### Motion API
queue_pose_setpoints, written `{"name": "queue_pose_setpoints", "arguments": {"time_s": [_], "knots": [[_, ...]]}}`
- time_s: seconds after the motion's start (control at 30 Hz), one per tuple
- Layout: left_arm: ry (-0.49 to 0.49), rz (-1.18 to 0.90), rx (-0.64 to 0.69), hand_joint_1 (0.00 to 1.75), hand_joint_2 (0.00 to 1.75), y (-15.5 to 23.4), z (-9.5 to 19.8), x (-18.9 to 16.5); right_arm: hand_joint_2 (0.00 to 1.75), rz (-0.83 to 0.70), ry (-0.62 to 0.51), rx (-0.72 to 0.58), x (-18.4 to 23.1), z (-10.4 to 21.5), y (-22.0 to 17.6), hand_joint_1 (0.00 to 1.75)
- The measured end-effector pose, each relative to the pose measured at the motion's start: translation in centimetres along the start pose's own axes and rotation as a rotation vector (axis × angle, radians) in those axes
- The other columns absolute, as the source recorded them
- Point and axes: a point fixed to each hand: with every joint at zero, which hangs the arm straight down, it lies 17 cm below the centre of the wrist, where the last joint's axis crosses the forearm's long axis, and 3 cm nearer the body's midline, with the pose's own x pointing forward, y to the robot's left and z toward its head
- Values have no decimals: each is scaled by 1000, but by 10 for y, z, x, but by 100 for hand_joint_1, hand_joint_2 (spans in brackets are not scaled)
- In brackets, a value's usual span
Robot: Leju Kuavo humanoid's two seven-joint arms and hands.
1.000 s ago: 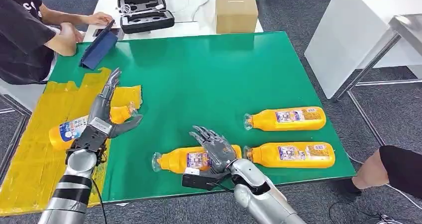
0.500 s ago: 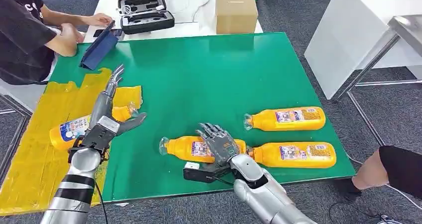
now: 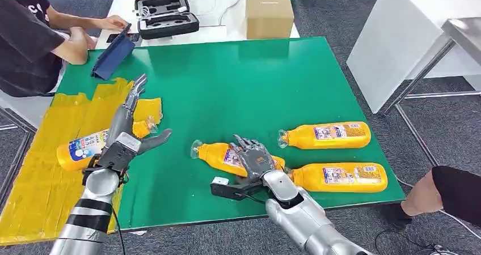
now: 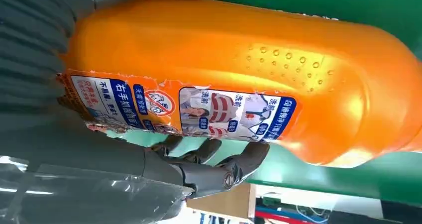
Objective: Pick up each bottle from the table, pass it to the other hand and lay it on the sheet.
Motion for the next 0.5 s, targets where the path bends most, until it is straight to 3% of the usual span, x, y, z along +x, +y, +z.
{"name": "queue_pose_setpoints", "arguments": {"time_s": [0.1, 0.17, 0.2, 0.37, 0.5], "knots": [[2, 3, -1, 0, 175, -1, 0, 0, 175, 1, 11, 6, -4, -1, 0, 65], [4, 4, -1, 0, 175, -1, 0, -1, 175, 1, 17, 10, -6, -2, 1, 93], [5, 6, -2, 0, 175, -1, 0, -1, 175, 2, 19, 13, -6, -3, 1, 122], [10, 13, 0, 0, 175, -1, 1, -2, 175, -9, 26, 20, -9, -5, 2, 171], [14, 15, 0, 0, 175, -2, 1, -3, 175, -45, 30, 8, -12, -8, -3, 175]]}}
